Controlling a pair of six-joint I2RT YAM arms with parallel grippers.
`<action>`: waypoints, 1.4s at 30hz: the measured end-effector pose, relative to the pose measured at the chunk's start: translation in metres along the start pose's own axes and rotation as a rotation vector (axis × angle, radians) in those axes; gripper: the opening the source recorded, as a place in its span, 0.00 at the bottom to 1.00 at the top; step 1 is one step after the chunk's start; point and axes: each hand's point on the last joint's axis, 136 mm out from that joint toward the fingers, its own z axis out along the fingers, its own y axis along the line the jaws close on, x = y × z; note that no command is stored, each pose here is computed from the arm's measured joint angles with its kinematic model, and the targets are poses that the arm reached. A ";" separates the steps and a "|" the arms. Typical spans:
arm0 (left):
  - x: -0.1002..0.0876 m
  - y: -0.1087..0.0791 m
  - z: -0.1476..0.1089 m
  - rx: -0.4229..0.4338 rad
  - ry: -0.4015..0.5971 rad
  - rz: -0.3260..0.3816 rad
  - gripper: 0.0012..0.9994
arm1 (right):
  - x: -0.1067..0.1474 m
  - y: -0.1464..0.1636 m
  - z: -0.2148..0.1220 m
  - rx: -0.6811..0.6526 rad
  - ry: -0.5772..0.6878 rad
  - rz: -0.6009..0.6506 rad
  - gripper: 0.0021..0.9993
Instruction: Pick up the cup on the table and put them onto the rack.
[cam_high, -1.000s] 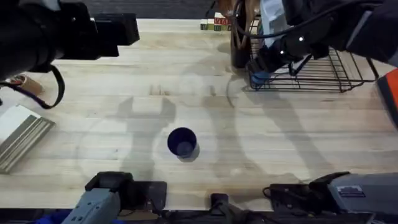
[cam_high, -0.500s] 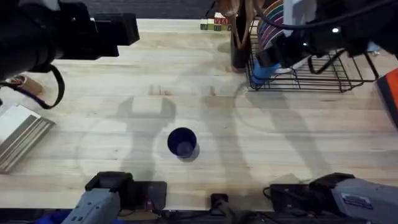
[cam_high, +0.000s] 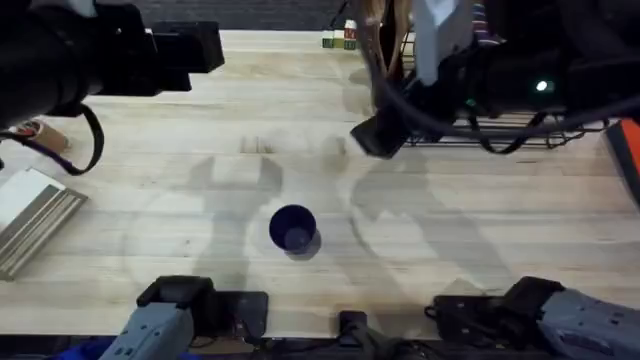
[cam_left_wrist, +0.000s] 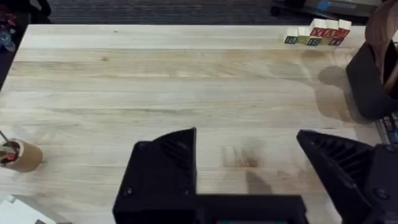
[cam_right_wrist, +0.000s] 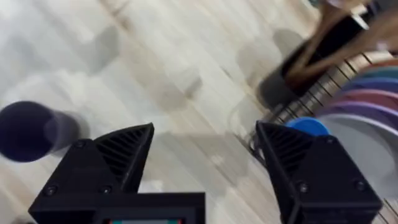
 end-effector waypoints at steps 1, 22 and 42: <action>0.000 0.000 0.000 0.000 0.000 0.000 0.99 | -0.001 0.006 0.000 -0.012 -0.003 -0.014 0.99; 0.000 0.000 0.000 0.000 0.000 0.000 0.99 | 0.009 0.118 -0.019 -0.389 0.051 -0.036 0.99; 0.000 0.000 0.000 0.000 0.000 0.000 0.99 | 0.035 0.159 0.023 -0.485 0.240 -0.052 0.99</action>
